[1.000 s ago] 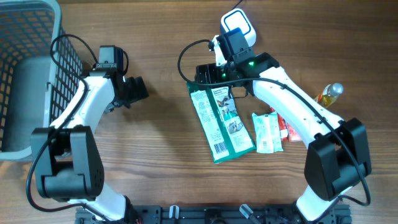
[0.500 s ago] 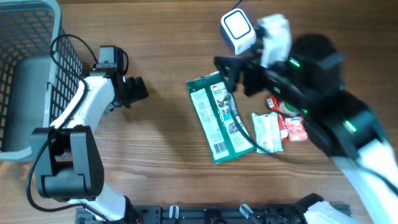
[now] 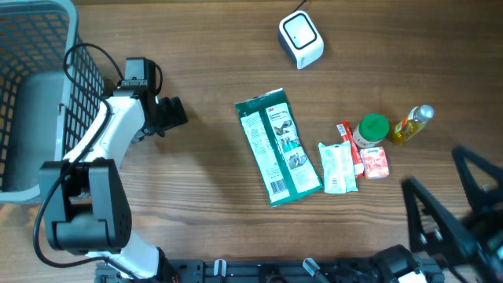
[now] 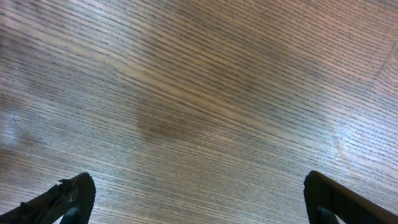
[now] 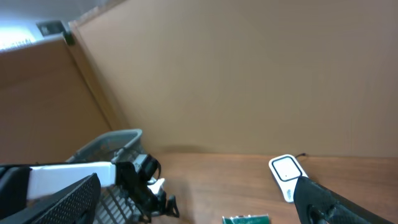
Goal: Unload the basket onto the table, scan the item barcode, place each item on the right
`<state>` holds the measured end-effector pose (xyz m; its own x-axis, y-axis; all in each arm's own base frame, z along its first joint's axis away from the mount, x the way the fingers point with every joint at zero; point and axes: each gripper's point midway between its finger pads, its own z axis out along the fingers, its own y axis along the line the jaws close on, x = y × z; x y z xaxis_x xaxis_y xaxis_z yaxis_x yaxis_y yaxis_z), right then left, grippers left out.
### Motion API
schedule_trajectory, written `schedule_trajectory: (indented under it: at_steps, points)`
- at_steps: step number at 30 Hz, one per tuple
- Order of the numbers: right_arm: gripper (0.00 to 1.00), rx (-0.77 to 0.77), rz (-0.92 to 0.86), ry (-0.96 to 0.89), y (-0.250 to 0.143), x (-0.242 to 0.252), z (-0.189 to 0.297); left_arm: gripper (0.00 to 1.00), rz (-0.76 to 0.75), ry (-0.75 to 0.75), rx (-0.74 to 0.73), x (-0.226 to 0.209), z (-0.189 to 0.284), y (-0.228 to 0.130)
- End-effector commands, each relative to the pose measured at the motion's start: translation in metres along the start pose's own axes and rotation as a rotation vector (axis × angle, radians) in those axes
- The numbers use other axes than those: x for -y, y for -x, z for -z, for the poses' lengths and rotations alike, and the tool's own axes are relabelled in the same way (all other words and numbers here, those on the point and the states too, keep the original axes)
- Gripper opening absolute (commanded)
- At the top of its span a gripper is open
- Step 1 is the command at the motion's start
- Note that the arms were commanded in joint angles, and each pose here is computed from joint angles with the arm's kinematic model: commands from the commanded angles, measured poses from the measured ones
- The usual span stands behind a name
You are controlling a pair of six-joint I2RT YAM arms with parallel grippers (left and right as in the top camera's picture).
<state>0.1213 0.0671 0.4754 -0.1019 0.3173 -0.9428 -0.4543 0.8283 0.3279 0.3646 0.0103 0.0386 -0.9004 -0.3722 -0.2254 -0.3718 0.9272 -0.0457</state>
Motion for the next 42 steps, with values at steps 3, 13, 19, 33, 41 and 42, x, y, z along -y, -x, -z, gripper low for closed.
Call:
schedule_trajectory:
  at_steps: [3,13,19,33,41,42]
  points:
    - [1.00,0.078,0.002,-0.130,-0.035,0.029,0.026,1.00,0.026,0.004,0.030,-0.003,0.007,0.008]
    - [1.00,0.696,0.536,-0.028,-0.024,0.024,0.010,1.00,0.026,0.004,0.030,-0.003,0.007,0.008]
    - [1.00,0.666,0.537,-0.063,-0.068,0.056,-0.018,1.00,0.026,0.004,0.030,-0.003,0.007,0.008]
    - [1.00,0.244,0.439,-0.163,-0.204,0.136,-0.076,1.00,0.026,0.004,0.030,-0.003,0.007,0.008]
    - [1.00,-0.013,0.369,-0.215,-0.264,0.162,-0.081,1.00,0.026,0.004,0.030,-0.003,0.007,0.008]
    - [1.00,-0.013,0.369,-0.215,-0.264,0.162,-0.081,1.00,0.026,0.004,0.030,-0.003,0.007,0.008]
